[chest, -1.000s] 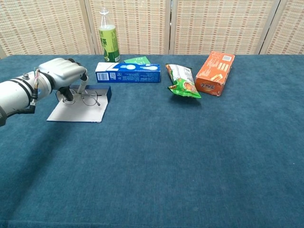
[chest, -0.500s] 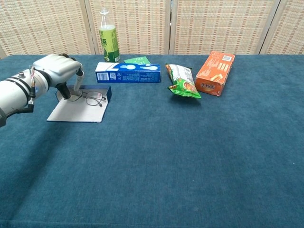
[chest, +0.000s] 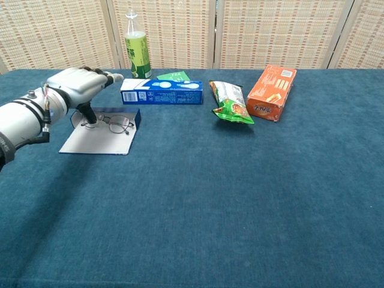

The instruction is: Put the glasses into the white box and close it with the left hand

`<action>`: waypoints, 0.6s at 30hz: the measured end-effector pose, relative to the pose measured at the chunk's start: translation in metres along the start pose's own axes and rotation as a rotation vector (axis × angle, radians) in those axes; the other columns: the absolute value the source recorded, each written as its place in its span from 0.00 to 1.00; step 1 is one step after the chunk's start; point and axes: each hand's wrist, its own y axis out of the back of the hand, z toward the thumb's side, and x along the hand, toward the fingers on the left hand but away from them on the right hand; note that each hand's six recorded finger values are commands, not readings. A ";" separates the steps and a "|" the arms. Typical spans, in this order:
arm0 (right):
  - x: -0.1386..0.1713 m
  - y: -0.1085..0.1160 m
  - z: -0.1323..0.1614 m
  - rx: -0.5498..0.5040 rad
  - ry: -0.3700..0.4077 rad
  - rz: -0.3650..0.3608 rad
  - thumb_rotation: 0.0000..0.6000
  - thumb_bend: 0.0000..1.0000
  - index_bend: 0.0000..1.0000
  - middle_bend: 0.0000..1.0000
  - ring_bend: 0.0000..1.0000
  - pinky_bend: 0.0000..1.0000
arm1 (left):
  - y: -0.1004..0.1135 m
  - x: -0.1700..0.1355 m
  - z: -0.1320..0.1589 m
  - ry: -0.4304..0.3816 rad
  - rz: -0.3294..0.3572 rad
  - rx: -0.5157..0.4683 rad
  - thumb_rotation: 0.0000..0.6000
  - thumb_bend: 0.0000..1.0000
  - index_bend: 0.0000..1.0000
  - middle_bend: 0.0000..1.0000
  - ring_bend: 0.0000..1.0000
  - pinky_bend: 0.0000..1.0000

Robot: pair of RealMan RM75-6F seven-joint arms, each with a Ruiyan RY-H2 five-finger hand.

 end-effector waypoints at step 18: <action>0.004 0.002 -0.006 0.004 -0.023 0.002 1.00 0.26 0.29 0.25 0.23 0.23 | -0.014 0.017 0.018 0.027 -0.056 0.026 1.00 0.20 0.00 0.00 0.00 0.00</action>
